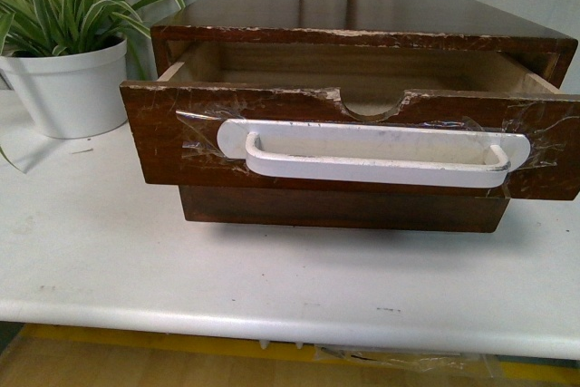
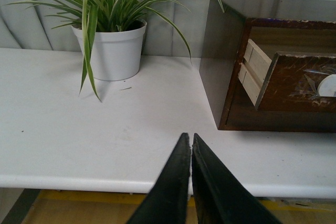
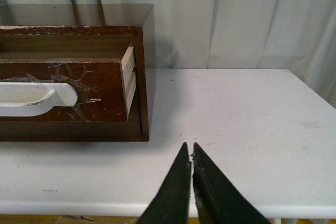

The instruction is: Open drawer

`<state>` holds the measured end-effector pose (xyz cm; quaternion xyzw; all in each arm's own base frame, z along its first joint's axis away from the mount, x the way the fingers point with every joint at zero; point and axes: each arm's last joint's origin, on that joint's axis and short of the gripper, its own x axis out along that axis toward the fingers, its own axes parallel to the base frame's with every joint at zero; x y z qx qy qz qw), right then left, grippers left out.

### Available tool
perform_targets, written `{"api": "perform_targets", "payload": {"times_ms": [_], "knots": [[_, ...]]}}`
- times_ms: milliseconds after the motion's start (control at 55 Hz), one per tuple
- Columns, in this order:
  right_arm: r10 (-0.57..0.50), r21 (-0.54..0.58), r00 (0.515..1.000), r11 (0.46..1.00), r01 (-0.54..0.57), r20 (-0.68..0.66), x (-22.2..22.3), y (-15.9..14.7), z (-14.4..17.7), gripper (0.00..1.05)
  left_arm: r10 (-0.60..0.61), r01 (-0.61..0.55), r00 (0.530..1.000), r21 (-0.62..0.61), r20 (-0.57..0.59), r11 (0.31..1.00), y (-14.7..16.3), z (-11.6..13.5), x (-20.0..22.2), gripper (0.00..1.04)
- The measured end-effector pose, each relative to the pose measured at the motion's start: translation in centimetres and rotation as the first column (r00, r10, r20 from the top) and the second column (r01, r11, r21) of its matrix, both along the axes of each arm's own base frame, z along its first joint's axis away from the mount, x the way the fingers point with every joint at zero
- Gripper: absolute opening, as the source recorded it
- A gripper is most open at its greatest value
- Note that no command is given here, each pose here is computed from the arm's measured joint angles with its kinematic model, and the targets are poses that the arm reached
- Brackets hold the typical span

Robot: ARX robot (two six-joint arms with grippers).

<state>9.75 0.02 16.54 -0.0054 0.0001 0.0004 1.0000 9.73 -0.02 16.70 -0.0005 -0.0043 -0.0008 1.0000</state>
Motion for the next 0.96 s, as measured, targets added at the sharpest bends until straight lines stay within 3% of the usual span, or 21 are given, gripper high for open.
{"api": "perform_targets", "payload": {"times_ms": [127, 291, 473, 964], "knots": [[0.0, 0.0, 1.0, 1.0, 0.0, 0.0, 0.0, 0.0, 0.0, 0.32, 0.0, 0.0, 1.0, 0.0, 0.0, 1.0, 0.0, 0.0, 0.0, 0.33], [0.0, 0.0, 1.0, 1.0, 0.0, 0.0, 0.0, 0.0, 0.0, 0.72, 0.0, 0.0, 1.0, 0.0, 0.0, 1.0, 0.0, 0.0, 0.0, 0.72], [0.0, 0.002, 1.0, 1.0, 0.0, 0.0, 0.0, 0.0, 0.0, 0.98, 0.0, 0.0, 1.0, 0.0, 0.0, 1.0, 0.0, 0.0, 0.0, 1.0], [0.0, 0.001, 1.0, 1.0, 0.0, 0.0, 0.0, 0.0, 0.0, 0.96, 0.0, 0.0, 1.0, 0.0, 0.0, 1.0, 0.0, 0.0, 0.0, 0.99]]}}
